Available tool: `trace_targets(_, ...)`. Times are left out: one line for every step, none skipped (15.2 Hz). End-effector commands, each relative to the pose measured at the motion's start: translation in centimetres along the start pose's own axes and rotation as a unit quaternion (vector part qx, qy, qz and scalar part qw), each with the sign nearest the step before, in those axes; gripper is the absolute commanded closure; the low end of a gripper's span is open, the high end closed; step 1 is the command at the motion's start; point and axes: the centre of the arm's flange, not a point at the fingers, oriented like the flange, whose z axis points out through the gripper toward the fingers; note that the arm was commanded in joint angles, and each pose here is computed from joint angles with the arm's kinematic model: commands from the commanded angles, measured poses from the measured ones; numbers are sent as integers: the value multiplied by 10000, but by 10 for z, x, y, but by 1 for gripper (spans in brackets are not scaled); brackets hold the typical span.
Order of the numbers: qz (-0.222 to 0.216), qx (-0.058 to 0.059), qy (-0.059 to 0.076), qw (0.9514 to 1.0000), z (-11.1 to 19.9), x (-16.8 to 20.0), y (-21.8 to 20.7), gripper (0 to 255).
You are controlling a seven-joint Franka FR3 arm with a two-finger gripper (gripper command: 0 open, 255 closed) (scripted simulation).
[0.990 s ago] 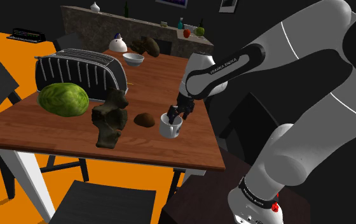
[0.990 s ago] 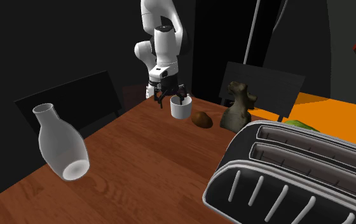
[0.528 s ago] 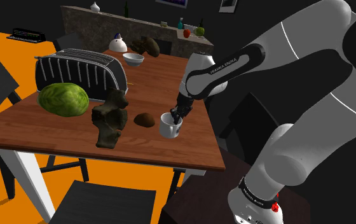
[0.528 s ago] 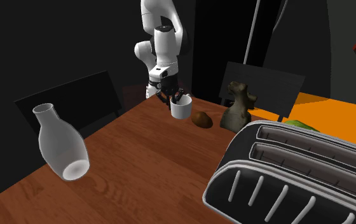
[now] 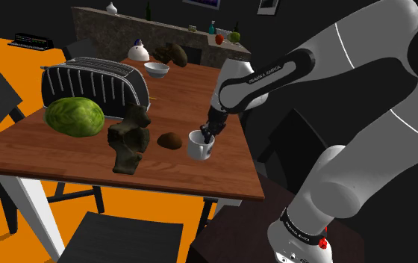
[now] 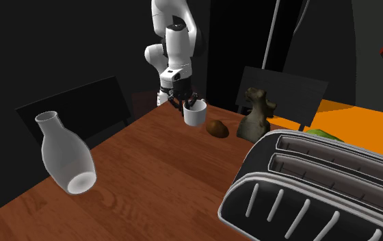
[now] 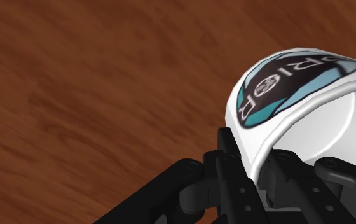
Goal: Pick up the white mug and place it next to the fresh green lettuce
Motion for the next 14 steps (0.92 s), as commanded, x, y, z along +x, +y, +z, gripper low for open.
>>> trace_targets(0,0,-1,10000,-10,1,0,255)
trace_targets(0,0,-1,10000,-15,1,0,255)
trace_targets(0,0,-1,10000,-20,2,-1,255)
trace_targets(0,0,-1,10000,-26,2,-1,255)
trace_targets(0,0,-1,10000,-31,3,-1,255)
trace_targets(0,0,-1,10000,-36,3,-2,255)
trace_targets(0,0,-1,10000,-41,4,-2,255)
trace_targets(0,0,-1,10000,-47,4,-2,255)
trace_targets(0,0,-1,10000,-52,5,-2,255)
trace_targets(0,0,-1,10000,-57,5,-3,255)
trace_targets(0,0,-1,10000,-62,6,-3,255)
trace_targets(0,0,-1,10000,-68,6,-3,255)
trace_targets(0,0,-1,10000,-73,7,-4,255)
trace_targets(0,0,-1,10000,-78,7,-4,255)
